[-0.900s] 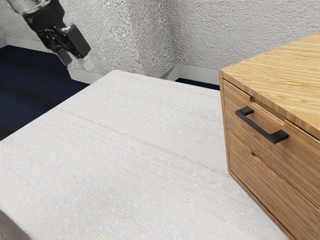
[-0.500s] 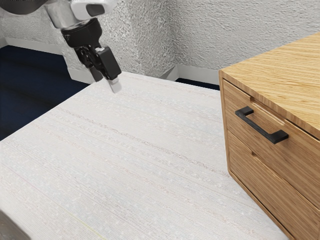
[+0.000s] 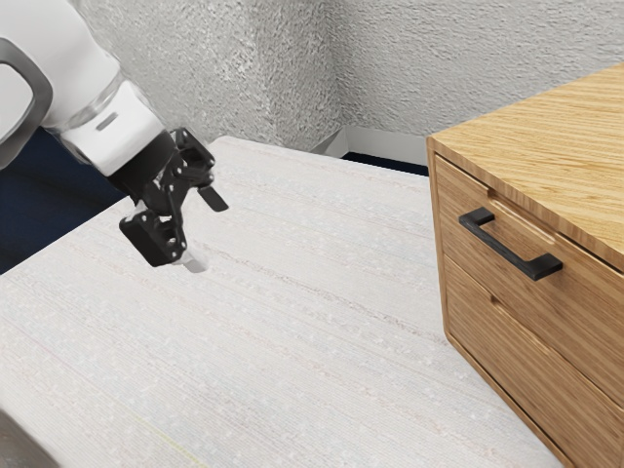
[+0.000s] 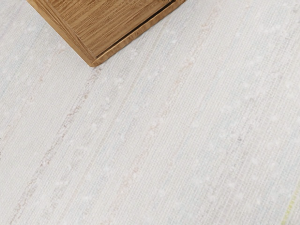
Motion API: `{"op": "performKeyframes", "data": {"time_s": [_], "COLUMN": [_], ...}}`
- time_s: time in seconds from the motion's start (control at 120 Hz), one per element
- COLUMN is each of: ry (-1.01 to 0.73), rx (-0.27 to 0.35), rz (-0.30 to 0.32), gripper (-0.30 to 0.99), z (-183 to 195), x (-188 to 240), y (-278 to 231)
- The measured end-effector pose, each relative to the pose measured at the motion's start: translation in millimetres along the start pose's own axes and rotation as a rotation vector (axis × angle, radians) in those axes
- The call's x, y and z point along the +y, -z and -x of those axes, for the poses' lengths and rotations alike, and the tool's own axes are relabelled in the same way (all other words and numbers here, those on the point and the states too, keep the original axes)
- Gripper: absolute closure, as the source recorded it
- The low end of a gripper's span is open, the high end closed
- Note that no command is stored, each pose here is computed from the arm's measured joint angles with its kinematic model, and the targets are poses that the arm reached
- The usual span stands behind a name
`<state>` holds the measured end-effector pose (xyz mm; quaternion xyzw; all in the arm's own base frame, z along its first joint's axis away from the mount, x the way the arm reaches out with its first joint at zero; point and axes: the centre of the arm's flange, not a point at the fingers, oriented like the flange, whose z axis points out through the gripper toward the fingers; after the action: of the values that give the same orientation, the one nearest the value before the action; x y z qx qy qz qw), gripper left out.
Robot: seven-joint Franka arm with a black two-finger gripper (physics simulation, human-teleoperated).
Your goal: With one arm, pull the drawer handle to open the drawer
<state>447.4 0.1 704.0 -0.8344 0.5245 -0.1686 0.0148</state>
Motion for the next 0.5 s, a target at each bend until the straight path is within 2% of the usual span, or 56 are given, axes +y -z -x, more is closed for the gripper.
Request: {"op": "performKeyframes", "data": {"time_s": [0.092, 0.183, 0.242, 0.367, 0.5], "ry": [-0.085, -0.232, -0.351, -0.506, -0.694], "rx": [0.014, -0.028, -0.040, -0.056, 0.035], "rz": [-0.033, -0.084, -0.111, -0.129, -0.127], "gripper": [0.00, 0.00, 0.00, 0.00, 0.00], "z": [-1.8, -30.4, -54.8, -63.6, -97.1], "x": [5.0, 13.0, 27.4, 68.1, 95.1], "y": [2.1, 0.8, 0.5, 10.4, -14.5]}}
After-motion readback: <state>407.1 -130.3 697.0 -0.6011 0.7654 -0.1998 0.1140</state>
